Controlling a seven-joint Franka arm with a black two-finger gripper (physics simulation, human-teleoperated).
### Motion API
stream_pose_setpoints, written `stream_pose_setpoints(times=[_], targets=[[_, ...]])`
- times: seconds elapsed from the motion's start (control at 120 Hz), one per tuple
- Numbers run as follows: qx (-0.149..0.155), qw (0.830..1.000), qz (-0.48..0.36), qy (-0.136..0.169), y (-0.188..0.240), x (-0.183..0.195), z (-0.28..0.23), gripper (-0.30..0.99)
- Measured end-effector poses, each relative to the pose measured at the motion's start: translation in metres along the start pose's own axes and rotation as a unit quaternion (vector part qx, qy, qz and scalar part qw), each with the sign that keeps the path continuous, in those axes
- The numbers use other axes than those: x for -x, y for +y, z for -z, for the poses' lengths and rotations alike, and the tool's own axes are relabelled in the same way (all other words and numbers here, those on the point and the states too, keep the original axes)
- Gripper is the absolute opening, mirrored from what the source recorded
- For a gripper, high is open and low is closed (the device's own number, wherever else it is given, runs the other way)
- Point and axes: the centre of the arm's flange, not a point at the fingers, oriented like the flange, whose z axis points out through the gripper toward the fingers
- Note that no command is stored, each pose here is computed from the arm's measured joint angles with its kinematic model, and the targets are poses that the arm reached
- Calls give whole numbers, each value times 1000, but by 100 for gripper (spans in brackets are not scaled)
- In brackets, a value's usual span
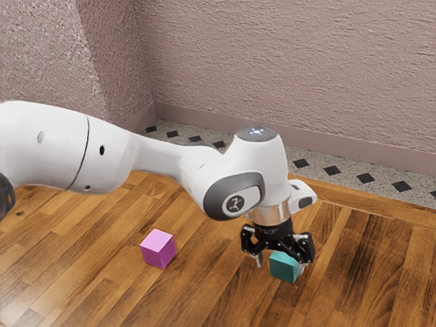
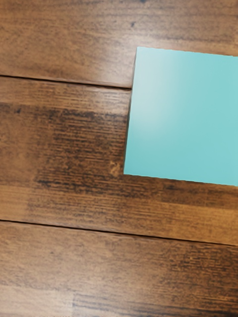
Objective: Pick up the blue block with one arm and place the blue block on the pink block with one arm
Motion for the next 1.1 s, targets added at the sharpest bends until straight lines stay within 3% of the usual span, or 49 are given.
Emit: stream_pose_setpoints(times=[0.583,0.9,1.1], targets=[[-1,996,-90,13,-24,-69,-42,69],[1,990,-139,11,-26,-79,-52,69],[0,987,-158,-5,-26,-83,-81,69]])
